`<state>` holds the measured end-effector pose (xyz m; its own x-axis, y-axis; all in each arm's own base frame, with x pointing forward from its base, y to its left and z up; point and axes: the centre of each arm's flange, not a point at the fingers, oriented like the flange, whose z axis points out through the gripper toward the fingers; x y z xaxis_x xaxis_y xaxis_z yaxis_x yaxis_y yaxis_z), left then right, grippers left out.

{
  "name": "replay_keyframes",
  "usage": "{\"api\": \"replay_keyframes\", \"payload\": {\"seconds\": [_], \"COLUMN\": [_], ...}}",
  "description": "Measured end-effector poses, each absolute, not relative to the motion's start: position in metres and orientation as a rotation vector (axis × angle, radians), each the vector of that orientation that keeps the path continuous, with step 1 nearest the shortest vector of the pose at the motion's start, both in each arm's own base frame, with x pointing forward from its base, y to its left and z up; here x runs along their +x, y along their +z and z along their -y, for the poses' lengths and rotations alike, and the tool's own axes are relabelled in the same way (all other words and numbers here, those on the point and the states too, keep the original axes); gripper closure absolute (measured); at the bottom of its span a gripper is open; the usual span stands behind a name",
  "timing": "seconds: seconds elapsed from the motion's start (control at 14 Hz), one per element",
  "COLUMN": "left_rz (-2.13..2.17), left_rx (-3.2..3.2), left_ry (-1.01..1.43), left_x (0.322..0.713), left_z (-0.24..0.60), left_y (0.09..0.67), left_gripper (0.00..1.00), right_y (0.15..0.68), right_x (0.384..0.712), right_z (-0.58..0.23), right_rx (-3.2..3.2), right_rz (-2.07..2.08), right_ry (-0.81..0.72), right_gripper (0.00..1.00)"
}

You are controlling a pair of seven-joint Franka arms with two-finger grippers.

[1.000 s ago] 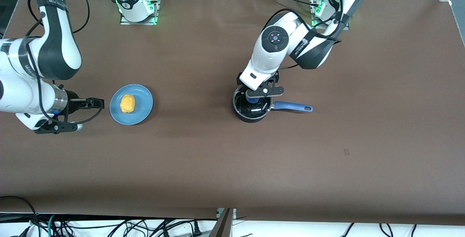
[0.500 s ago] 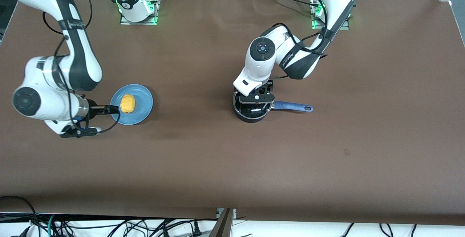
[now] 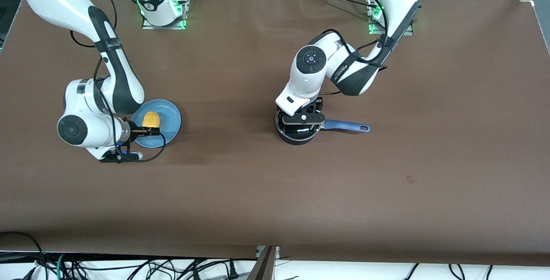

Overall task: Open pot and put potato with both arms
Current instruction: 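Grasp the lid knob with the left gripper while the right gripper grasps the potato, then lift the lid with the left gripper while the right gripper lifts the potato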

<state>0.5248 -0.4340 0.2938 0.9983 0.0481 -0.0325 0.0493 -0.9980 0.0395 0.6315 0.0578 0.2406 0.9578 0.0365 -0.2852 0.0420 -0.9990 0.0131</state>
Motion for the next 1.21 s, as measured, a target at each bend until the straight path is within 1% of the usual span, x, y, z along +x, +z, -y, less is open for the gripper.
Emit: {"api": "replay_keyframes", "payload": {"seconds": [0.14, 0.29, 0.36, 0.43, 0.5, 0.64, 0.71, 0.79, 1.07, 1.14, 1.21], "left_rz": [-0.076, -0.076, -0.075, -0.075, -0.076, -0.078, -0.077, -0.078, -0.090, -0.095, -0.103], "left_rx": [3.102, 3.103, 3.103, 3.103, 3.104, 3.107, 3.107, 3.107, 3.099, 3.099, 3.104], "left_ry": [-0.058, -0.061, -0.061, -0.062, -0.064, -0.072, -0.072, -0.072, -0.054, -0.052, -0.052], "left_x": [0.525, 0.525, 0.525, 0.525, 0.525, 0.526, 0.526, 0.526, 0.533, 0.535, 0.538], "left_z": [0.434, 0.434, 0.434, 0.434, 0.433, 0.433, 0.433, 0.432, 0.431, 0.430, 0.427], "left_y": [0.290, 0.288, 0.288, 0.288, 0.286, 0.282, 0.282, 0.281, 0.288, 0.291, 0.296], "left_gripper": [0.11, 0.11, 0.17, 0.17, 0.22, 0.26, 0.36, 0.39, 0.41, 0.41, 0.41], "right_y": [0.229, 0.222, 0.220, 0.217, 0.215, 0.209, 0.205, 0.201, 0.191, 0.191, 0.190], "right_x": [0.623, 0.618, 0.616, 0.614, 0.612, 0.609, 0.607, 0.604, 0.598, 0.598, 0.597], "right_z": [-0.053, -0.049, -0.049, -0.048, -0.048, -0.048, -0.048, -0.048, -0.047, -0.047, -0.047], "right_rx": [3.081, 3.076, 3.073, 3.071, 3.070, 3.074, 3.076, 3.078, 3.080, 3.080, 3.080], "right_rz": [-0.051, -0.044, -0.043, -0.043, -0.043, -0.042, -0.042, -0.042, -0.042, -0.041, -0.041], "right_ry": [-0.490, -0.513, -0.524, -0.532, -0.537, -0.522, -0.512, -0.503, -0.491, -0.492, -0.493], "right_gripper": [0.00, 0.00, 0.00, 0.00, 0.00, 0.00, 0.00, 0.00, 0.00, 0.03, 0.04]}}
